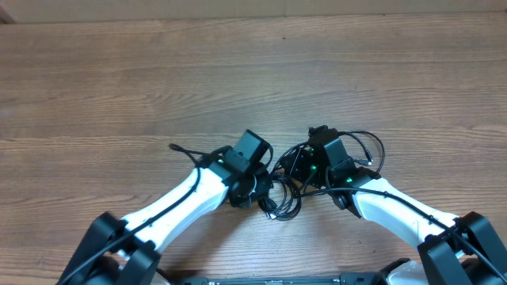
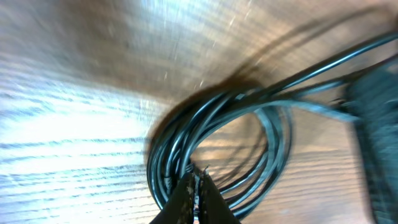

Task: Untangle cables

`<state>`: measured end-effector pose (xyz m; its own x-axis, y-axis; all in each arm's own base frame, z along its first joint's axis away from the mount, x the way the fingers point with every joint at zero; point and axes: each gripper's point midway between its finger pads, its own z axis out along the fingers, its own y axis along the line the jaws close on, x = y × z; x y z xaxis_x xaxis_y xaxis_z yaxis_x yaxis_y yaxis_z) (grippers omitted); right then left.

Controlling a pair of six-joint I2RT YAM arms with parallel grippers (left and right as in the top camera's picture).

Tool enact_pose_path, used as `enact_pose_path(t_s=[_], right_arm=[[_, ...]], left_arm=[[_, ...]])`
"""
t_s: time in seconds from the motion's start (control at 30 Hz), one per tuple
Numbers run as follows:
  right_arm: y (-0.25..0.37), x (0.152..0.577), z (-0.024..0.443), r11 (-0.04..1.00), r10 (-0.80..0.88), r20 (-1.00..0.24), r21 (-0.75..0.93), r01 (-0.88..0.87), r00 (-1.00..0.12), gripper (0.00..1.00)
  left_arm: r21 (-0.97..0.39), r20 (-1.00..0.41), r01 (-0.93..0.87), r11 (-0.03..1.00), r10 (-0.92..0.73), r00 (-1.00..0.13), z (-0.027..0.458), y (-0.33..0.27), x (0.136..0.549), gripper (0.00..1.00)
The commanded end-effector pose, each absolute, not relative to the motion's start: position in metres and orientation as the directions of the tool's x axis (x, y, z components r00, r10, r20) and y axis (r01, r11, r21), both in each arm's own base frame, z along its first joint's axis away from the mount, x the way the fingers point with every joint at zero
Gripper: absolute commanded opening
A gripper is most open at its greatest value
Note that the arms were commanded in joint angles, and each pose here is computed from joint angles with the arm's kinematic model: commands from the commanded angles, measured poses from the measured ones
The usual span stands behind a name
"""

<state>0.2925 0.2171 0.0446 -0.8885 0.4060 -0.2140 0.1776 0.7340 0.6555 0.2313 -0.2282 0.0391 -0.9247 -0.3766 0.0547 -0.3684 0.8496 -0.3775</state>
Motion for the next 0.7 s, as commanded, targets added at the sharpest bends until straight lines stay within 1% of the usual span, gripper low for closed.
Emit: enact_pose_path(t_s=[0.0,0.03,0.07,0.13,0.2,0.23,0.3,0.33,0.37,0.4,0.6,0.67], right_arm=[[0.218,0.298,0.049,0.741,0.408,-0.244,0.651,0.164,-0.880,0.05],[0.218,0.298,0.049,0.742,0.408,-0.244,0.650,0.164,-0.880,0.05],[0.217,0.298,0.048,0.742,0.408,-0.243,0.650,0.165,-0.880,0.05],[0.217,0.298,0.048,0.743,0.408,-0.242,0.649,0.166,-0.881,0.05],[0.217,0.298,0.048,0.743,0.408,-0.241,0.648,0.167,-0.881,0.05],[0.217,0.298,0.048,0.743,0.408,-0.241,0.648,0.167,-0.881,0.05],[0.217,0.297,0.047,0.744,0.408,-0.239,0.647,0.169,-0.881,0.05],[0.216,0.297,0.047,0.745,0.407,-0.237,0.645,0.171,-0.882,0.05],[0.216,0.296,0.046,0.747,0.407,-0.235,0.642,0.173,-0.883,0.05],[0.216,0.295,0.045,0.748,0.406,-0.233,0.640,0.175,-0.884,0.05],[0.213,0.292,0.041,0.757,0.405,-0.221,0.626,0.190,-0.887,0.05],[0.213,0.292,0.041,0.757,0.407,-0.223,0.624,0.191,-0.886,0.05]], left_arm=[[-0.383,-0.013,-0.361,0.850,-0.396,-0.918,0.049,-0.218,0.244,0.20],[-0.383,-0.008,-0.361,0.850,-0.394,-0.919,0.048,-0.218,0.243,0.36],[-0.391,0.014,-0.359,0.848,-0.384,-0.923,0.049,-0.221,0.239,0.49],[-0.407,0.043,-0.353,0.843,-0.369,-0.929,0.050,-0.227,0.234,0.49],[-0.406,0.045,-0.353,0.843,-0.367,-0.929,0.050,-0.229,0.232,0.49],[-0.401,0.040,-0.352,0.846,-0.368,-0.929,0.049,-0.229,0.232,0.47],[-0.387,0.042,-0.376,0.842,-0.391,-0.919,0.046,-0.228,0.232,0.37],[-0.382,0.047,-0.389,0.839,-0.402,-0.914,0.044,-0.228,0.232,0.31],[-0.378,0.052,-0.397,0.837,-0.409,-0.911,0.042,-0.229,0.232,0.27],[-0.373,0.058,-0.403,0.836,-0.412,-0.909,0.039,-0.229,0.232,0.25],[-0.345,0.131,-0.420,0.839,-0.400,-0.907,0.017,-0.235,0.225,0.26],[-0.344,0.159,-0.424,0.838,-0.393,-0.906,0.010,-0.239,0.223,0.23]])
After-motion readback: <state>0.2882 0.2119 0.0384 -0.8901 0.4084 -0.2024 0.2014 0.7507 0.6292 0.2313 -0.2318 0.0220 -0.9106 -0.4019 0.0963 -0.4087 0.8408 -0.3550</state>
